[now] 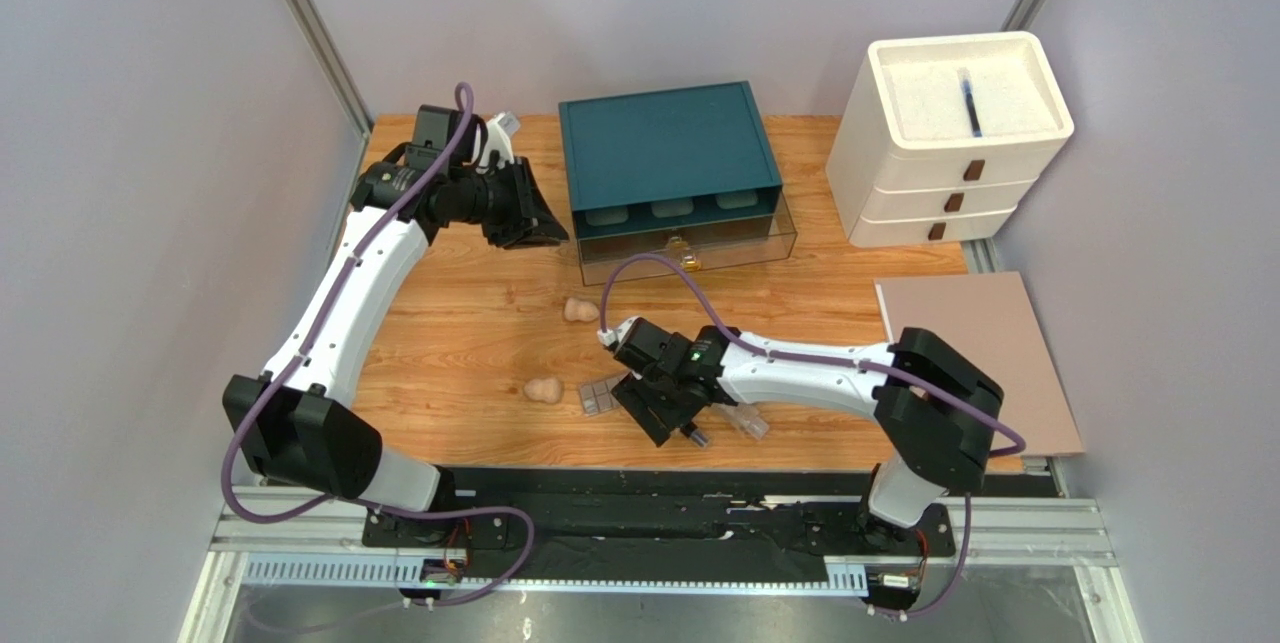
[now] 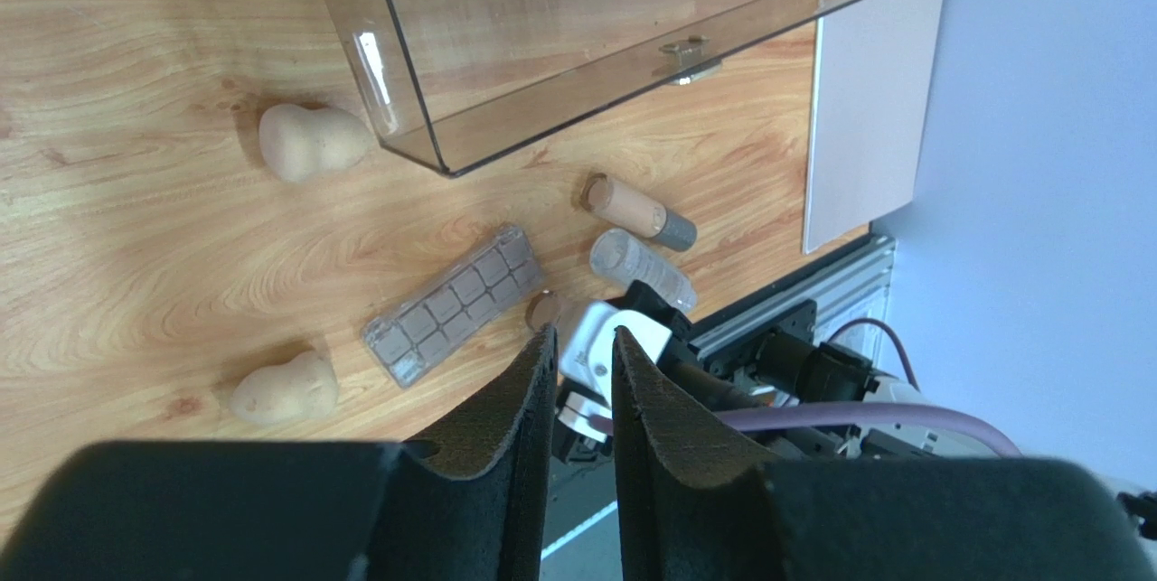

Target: Organize the makeup

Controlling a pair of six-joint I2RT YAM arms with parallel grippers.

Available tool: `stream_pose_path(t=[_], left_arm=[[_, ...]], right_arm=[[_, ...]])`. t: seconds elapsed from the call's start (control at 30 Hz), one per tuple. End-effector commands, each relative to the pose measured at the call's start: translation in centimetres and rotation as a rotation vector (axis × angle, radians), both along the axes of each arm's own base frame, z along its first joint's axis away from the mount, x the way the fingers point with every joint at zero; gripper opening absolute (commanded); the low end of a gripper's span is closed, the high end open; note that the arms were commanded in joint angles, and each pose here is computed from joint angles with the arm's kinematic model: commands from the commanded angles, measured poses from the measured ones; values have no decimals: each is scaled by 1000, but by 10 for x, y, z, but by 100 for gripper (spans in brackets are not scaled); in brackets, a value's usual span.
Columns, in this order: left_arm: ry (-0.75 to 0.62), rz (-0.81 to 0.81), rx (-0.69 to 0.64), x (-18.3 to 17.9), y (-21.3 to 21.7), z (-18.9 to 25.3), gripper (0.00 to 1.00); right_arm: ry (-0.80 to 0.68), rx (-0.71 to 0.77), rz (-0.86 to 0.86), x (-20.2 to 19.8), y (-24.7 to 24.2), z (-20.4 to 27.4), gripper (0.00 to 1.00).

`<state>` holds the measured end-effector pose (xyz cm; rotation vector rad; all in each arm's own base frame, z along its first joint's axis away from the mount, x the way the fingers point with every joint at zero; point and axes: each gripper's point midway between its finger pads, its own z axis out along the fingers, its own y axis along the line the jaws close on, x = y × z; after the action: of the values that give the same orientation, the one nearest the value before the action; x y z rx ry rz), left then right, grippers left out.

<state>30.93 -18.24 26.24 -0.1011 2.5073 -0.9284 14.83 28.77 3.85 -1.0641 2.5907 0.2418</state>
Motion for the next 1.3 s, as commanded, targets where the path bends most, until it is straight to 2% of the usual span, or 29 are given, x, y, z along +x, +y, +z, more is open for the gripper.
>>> stream_pose_path(t=[0.0,0.1,0.13,0.2,0.23,0.33,0.5,0.63,0.73,0.77,0.83,0.87,0.97,1.27], left_arm=[[-31,-37,-1,-10,0,6,27],[-38,-38,6,-10,1,8,27],[-42,-42,7,-11,1,9,27],[-50,-40,16,-12,3,11,27],[-54,-38,17,-13,4,12,27],[-55,-38,19,-14,4,12,27],[-56,-36,15,-15,4,13,27],[-52,-33,15,-16,5,10,27],[-45,-31,17,-17,5,6,27],[-32,-31,16,-18,5,1,27],[-33,-35,11,-17,4,0,27],[-30,-34,13,-18,4,-1,27],[-19,-40,13,-17,3,-5,27],[-11,-52,8,-15,1,-8,27]], right_arm=[[0,49,45,5,26,2,66],[10,19,32,6,26,-8,56],[1,-4,25,7,22,-10,46],[-14,-3,36,8,24,-4,32],[-21,-14,43,7,22,-2,16],[-76,-6,45,15,21,23,0],[-249,69,29,42,27,94,0],[-499,75,-7,92,33,167,0],[-589,43,-57,132,33,186,0],[-641,48,-46,146,37,207,0],[-681,2,-71,172,37,210,0],[-704,24,-74,182,41,224,0],[-714,36,-102,211,47,229,0],[-733,-54,-83,263,56,197,0]])
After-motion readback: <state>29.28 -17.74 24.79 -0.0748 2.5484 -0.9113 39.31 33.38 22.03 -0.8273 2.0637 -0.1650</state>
